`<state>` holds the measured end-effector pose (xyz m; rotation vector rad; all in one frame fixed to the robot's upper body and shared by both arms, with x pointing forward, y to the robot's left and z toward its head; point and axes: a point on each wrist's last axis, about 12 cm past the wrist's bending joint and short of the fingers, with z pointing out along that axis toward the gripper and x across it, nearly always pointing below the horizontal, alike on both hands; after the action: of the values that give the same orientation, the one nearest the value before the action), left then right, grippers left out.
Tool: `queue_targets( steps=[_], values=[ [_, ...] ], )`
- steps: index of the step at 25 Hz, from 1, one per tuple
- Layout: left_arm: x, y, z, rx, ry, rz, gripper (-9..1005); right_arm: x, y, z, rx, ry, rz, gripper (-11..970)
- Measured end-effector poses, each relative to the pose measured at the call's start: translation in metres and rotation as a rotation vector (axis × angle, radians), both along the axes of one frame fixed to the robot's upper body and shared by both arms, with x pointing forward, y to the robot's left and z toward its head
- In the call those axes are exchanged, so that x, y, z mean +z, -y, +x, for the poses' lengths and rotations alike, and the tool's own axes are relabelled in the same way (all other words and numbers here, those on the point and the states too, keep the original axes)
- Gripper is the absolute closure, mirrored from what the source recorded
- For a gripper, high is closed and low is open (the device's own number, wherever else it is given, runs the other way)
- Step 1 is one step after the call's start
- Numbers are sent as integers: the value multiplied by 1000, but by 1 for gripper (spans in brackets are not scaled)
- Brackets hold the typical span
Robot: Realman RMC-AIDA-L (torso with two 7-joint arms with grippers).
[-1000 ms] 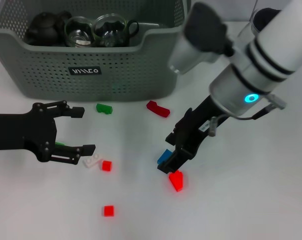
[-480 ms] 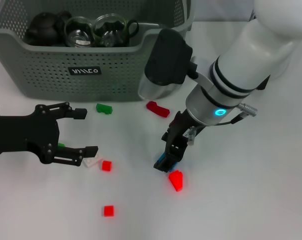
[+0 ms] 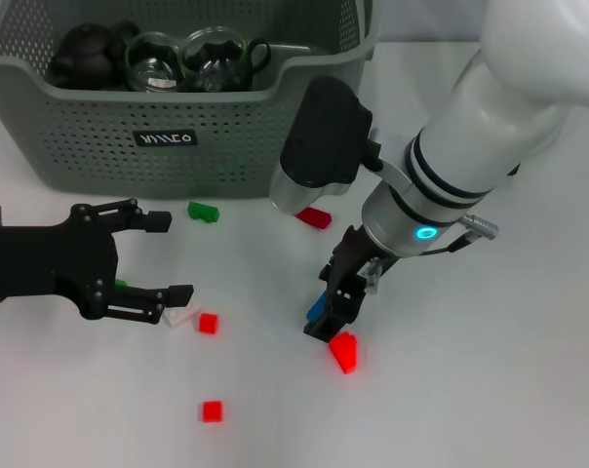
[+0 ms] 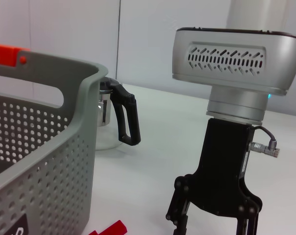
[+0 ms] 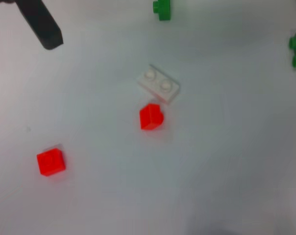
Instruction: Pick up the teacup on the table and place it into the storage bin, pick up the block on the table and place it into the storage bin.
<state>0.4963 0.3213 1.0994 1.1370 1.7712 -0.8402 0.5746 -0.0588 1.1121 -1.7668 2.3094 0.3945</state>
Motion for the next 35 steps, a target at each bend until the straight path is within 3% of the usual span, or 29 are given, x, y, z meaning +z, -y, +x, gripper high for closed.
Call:
queue_targets(
  steps=[17, 28, 33, 35],
  values=[
    [0, 0, 2, 6, 4, 1, 46, -6, 3, -3, -14, -19, -18, 182],
    [-1, 0, 1, 8, 3, 7, 46, -3, -1, -3, -14, -14, -13, 538],
    [-1, -2, 0, 10, 1, 11, 46, 10, -4, -2, -3, 3, 13, 538],
    [-1, -6, -2, 3, -7, 19, 46, 28, -7, 0, -2, 9, 54, 538]
  ],
)
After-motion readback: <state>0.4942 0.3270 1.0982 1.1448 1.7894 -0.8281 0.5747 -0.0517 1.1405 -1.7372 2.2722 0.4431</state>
